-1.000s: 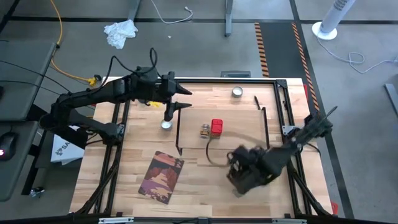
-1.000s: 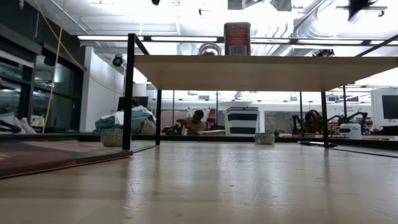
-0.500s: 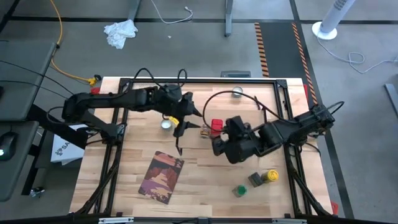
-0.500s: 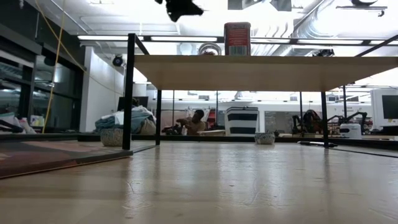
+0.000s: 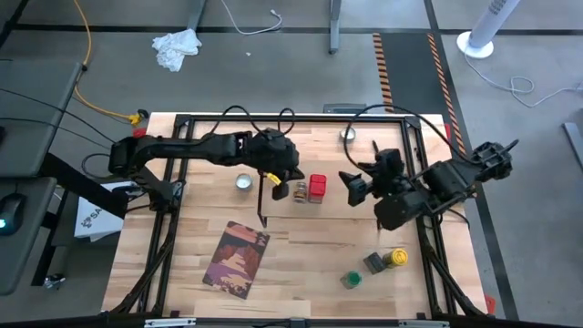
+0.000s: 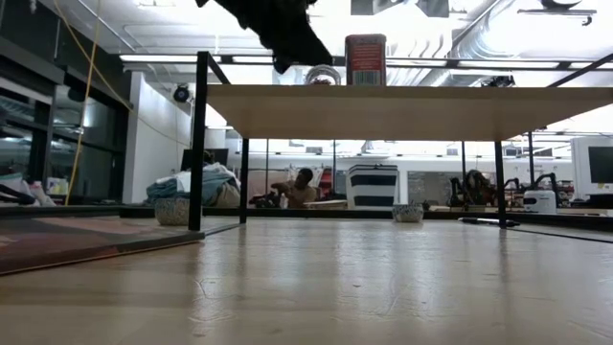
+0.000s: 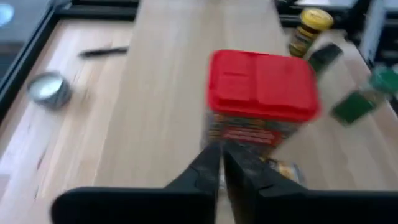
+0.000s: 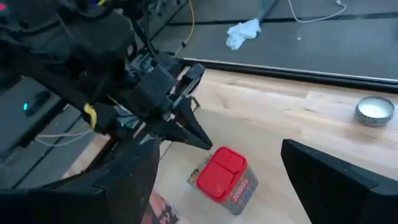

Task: Shelf spices
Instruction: Remove the red seasoning can from the shelf

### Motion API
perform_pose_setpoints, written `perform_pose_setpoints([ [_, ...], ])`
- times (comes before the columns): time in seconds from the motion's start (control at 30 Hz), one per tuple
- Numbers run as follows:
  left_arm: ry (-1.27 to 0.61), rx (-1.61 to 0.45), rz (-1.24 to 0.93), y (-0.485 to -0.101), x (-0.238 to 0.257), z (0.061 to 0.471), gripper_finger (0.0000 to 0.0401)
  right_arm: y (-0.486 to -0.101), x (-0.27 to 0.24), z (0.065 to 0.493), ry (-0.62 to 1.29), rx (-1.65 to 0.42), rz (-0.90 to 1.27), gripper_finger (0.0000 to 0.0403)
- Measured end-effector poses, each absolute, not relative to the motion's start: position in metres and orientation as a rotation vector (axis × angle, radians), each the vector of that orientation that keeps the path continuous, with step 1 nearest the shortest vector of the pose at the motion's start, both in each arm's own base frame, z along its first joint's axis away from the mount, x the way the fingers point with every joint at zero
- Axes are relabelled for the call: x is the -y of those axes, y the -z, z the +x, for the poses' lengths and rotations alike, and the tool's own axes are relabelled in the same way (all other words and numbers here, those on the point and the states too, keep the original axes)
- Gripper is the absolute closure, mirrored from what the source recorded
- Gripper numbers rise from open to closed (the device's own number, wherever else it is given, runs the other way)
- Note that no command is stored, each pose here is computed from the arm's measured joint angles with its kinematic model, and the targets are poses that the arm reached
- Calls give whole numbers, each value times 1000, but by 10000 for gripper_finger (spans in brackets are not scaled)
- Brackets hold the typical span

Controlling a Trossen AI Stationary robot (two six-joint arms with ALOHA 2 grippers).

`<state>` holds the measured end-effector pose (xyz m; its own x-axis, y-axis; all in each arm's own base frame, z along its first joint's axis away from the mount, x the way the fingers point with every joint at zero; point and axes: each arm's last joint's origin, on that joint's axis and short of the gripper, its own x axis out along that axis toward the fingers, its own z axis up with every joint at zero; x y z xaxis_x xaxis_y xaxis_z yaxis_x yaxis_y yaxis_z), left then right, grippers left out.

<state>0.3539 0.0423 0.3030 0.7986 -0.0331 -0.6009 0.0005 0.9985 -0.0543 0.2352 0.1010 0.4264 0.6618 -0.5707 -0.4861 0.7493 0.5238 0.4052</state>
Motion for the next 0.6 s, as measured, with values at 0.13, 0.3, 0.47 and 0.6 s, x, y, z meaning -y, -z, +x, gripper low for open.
perform_pose_setpoints([
  [0.13, -5, -641, -90, -297, -40, 361, 397, -422, -105, 235, 812, -338, 617, 69],
  [0.3, 30, -677, -113, -294, -23, 361, 400, -419, -105, 234, 827, -363, 612, 69],
  [0.47, 5, -665, -74, -296, -6, 362, 400, -417, -103, 230, 854, -374, 610, 69],
  [0.6, 15, -630, -94, -293, 6, 370, 400, -417, -103, 230, 859, -363, 603, 69],
])
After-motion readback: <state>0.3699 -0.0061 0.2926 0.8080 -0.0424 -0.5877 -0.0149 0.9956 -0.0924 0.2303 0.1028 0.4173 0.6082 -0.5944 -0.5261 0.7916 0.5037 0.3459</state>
